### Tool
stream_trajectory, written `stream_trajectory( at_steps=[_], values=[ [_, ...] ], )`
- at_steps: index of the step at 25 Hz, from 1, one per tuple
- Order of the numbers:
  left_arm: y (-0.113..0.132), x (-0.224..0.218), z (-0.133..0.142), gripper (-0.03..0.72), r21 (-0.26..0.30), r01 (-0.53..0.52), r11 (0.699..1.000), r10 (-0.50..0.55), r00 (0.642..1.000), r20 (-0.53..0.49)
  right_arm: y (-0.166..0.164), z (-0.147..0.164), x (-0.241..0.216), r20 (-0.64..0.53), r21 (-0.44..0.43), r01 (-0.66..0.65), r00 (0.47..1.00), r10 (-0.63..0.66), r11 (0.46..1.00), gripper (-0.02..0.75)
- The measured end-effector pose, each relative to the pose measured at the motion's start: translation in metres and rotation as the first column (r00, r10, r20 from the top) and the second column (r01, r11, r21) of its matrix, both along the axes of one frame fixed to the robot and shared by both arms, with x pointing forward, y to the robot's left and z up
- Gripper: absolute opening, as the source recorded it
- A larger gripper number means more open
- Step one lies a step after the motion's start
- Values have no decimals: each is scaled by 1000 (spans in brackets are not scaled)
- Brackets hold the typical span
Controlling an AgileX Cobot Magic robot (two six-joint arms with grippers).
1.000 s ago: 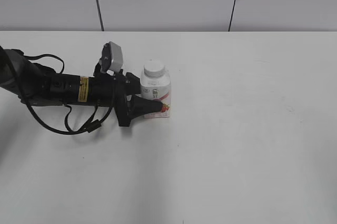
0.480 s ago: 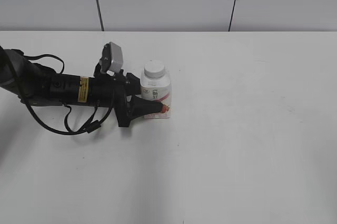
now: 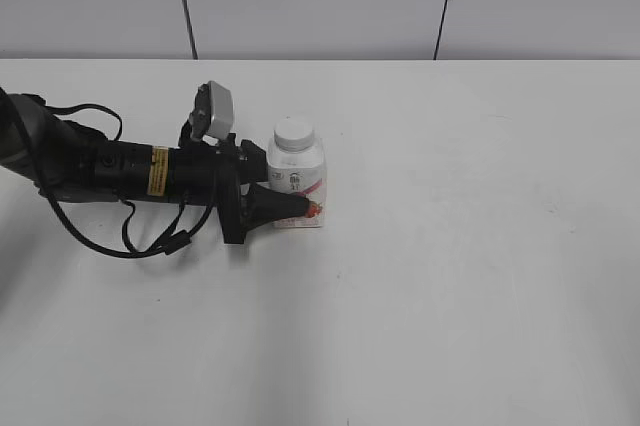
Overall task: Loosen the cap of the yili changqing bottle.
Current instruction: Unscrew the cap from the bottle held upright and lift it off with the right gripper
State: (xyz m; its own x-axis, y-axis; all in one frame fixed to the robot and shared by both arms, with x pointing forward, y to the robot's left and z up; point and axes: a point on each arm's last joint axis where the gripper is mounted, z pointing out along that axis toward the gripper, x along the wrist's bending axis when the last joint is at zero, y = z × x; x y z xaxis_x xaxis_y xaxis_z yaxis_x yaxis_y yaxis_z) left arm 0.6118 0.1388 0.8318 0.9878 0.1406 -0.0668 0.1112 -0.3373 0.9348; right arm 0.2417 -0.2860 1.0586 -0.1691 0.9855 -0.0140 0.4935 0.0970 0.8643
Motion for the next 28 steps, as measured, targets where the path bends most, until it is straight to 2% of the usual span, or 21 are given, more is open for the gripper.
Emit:
stream_trajectory(
  at_steps=[6, 17, 20, 25, 28],
  values=[
    [0, -1, 0, 407, 0, 15, 1000, -15, 1000, 1, 3, -1, 28, -160, 47, -11, 987, 18, 999, 482],
    [0, -2, 0, 407, 3, 27, 1000, -27, 1000, 13, 8, 37, 88, -251, 128, 7, 968, 26, 992, 482],
    [0, -2, 0, 407, 5, 33, 999, -33, 999, 24, 11, 51, 113, -290, 179, 17, 956, 36, 984, 482],
    [-3, -3, 0, 407, 6, 45, 999, -45, 998, 37, 19, 65, 170, -398, 262, 21, 913, 88, 965, 481],
    [-7, -5, 0, 407, 6, 57, 998, -57, 997, 43, 29, 65, 196, -446, 274, 1, 886, 126, 962, 481]
  ],
)
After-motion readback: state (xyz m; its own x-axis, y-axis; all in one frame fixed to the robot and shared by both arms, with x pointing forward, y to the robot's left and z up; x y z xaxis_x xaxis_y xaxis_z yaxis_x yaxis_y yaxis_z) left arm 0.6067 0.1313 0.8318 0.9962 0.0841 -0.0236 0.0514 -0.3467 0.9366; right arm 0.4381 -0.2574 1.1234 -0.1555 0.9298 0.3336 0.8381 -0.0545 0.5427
